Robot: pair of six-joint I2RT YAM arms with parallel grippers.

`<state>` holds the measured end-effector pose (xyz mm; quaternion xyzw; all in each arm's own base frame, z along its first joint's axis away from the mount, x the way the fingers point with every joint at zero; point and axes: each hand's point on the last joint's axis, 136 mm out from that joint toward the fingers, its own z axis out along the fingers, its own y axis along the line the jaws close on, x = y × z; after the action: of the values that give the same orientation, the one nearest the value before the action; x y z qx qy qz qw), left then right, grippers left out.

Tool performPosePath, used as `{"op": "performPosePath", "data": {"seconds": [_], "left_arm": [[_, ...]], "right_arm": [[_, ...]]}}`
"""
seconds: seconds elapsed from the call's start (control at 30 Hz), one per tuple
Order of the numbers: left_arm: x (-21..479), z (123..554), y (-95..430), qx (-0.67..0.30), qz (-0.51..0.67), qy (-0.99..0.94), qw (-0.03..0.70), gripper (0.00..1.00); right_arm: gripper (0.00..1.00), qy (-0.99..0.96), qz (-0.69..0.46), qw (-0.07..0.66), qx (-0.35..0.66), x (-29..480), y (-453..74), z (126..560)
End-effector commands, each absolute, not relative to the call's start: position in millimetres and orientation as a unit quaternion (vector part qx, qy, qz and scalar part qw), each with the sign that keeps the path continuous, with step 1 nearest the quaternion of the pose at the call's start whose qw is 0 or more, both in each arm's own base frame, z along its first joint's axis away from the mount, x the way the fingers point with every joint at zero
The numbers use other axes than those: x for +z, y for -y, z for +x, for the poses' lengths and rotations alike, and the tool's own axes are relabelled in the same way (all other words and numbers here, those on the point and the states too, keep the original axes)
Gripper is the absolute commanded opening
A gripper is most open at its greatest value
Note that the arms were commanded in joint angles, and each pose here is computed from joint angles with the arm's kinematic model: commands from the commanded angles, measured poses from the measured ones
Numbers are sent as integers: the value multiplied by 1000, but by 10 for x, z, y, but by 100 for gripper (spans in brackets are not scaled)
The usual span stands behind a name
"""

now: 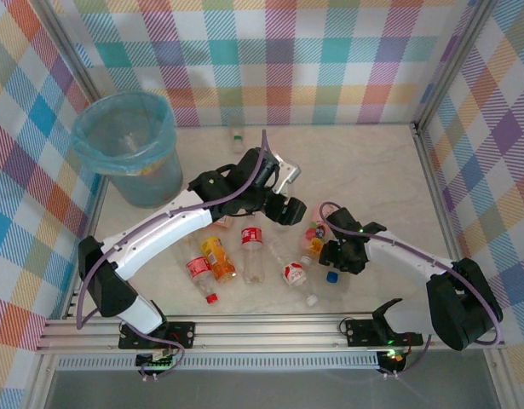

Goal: Put the plastic bottles in the bin

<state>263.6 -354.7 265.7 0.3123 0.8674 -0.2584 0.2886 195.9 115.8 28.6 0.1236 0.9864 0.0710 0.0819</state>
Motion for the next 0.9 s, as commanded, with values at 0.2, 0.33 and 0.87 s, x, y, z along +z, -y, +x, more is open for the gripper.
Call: {"op": "performPosePath", "data": {"seconds": [0.2, 0.33, 0.87], "left_arm": [[3064, 2631, 3691, -297, 295, -854, 310, 81], [3345, 2658, 3736, -316, 284, -844, 327, 81], [3924, 2592, 3908, -396, 258, -818, 328, 87]], "right_arm": [[54, -986, 97, 105, 79, 694, -1057, 1832], [54, -980, 68, 149, 110, 1107, -1091, 1857], [49, -820, -175, 353, 416, 3324, -2051, 1911]]}}
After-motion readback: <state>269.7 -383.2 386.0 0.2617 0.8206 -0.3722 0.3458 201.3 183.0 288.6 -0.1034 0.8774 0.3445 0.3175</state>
